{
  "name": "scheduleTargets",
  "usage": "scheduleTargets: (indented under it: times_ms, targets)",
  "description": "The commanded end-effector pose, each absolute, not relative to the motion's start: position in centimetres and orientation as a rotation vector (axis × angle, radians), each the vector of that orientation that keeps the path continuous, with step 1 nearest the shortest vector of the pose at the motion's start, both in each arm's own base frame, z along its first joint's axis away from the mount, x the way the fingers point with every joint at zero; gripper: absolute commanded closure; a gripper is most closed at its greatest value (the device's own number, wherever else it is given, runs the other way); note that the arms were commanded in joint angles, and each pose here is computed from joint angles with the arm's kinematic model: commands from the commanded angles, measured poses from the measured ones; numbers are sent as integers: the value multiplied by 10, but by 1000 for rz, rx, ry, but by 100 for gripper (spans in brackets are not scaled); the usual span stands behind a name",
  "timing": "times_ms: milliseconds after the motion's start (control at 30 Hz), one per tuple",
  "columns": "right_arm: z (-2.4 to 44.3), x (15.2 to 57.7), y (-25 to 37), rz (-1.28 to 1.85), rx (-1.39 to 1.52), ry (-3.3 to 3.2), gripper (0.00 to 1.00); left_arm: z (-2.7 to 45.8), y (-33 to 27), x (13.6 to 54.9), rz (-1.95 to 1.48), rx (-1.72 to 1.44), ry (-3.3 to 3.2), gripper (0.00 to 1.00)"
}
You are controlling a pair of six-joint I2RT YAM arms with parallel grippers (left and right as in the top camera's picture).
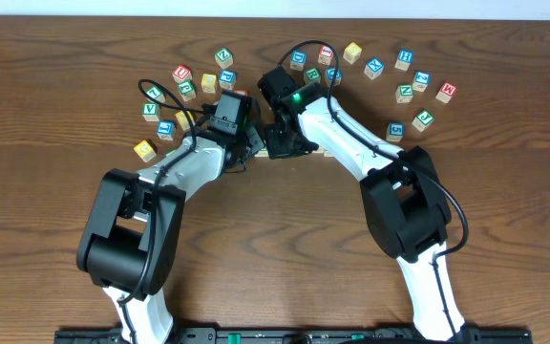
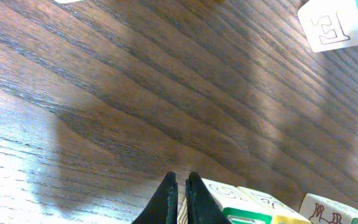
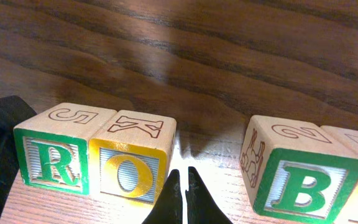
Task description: Spell out ROBOT
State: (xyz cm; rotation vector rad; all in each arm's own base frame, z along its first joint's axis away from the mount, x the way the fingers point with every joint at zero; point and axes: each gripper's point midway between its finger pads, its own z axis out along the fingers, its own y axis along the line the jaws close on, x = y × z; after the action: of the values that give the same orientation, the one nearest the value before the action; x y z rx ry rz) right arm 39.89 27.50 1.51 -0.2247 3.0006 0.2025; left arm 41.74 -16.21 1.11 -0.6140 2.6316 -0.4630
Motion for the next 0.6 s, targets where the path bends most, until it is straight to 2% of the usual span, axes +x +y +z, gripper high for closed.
scheduleTargets:
  times_ms: [0, 567]
  targets:
    - [13, 400, 276, 200, -236, 3002, 99, 2, -160, 413, -431, -591, 2657, 92]
    - [16, 406, 270, 204, -211, 2994, 99, 3, -160, 413, -430, -582, 2656, 93]
